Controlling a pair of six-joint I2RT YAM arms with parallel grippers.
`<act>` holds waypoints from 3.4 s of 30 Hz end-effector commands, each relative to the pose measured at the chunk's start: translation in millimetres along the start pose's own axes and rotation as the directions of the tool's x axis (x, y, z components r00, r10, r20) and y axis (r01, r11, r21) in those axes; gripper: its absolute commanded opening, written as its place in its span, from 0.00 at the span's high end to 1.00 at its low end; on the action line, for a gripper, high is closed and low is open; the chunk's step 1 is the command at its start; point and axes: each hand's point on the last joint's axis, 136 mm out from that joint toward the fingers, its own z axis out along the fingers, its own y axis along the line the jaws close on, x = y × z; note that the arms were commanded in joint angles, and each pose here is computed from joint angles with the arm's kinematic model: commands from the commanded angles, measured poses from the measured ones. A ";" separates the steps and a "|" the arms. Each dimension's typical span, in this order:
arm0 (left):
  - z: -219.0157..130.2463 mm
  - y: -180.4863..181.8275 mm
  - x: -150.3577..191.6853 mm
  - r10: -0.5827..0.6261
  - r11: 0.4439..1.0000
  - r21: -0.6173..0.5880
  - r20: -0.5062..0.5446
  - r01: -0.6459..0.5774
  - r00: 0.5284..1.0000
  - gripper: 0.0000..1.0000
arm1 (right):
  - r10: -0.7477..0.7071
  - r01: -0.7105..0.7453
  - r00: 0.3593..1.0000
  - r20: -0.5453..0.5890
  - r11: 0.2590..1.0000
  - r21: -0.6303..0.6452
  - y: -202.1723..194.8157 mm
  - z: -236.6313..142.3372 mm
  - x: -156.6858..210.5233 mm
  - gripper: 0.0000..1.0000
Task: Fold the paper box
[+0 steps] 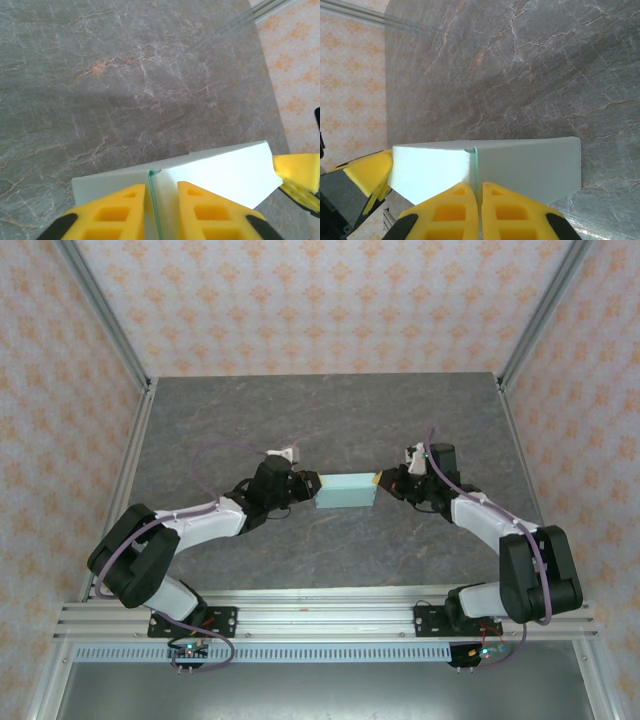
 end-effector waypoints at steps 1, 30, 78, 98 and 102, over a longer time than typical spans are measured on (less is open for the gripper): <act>-11.8 82.0 68.8 0.001 0.947 -0.310 -0.262 -0.084 0.965 0.73 | 0.140 -0.111 0.988 -0.058 0.930 0.349 -83.3 -0.9 38.9 0.92; -20.9 22.3 27.4 0.020 0.986 -0.159 -0.177 -0.049 0.984 0.32 | 0.055 -0.037 0.997 -0.045 0.941 0.336 -49.1 0.4 32.5 0.92; -22.5 129.0 99.9 -0.070 0.917 -0.396 -0.291 -0.054 0.954 0.77 | 0.125 -0.002 0.976 -0.178 0.822 0.569 -134.1 0.0 72.4 0.93; 3.4 56.1 19.4 0.048 0.956 -0.279 -0.159 -0.091 0.986 0.70 | -0.043 0.067 0.995 -0.095 0.961 0.269 -22.8 21.2 6.7 0.84; 0.0 40.7 13.2 0.046 0.971 -0.225 -0.144 -0.078 0.988 0.68 | -0.105 0.124 0.989 -0.104 0.973 0.197 -2.2 14.4 7.9 0.83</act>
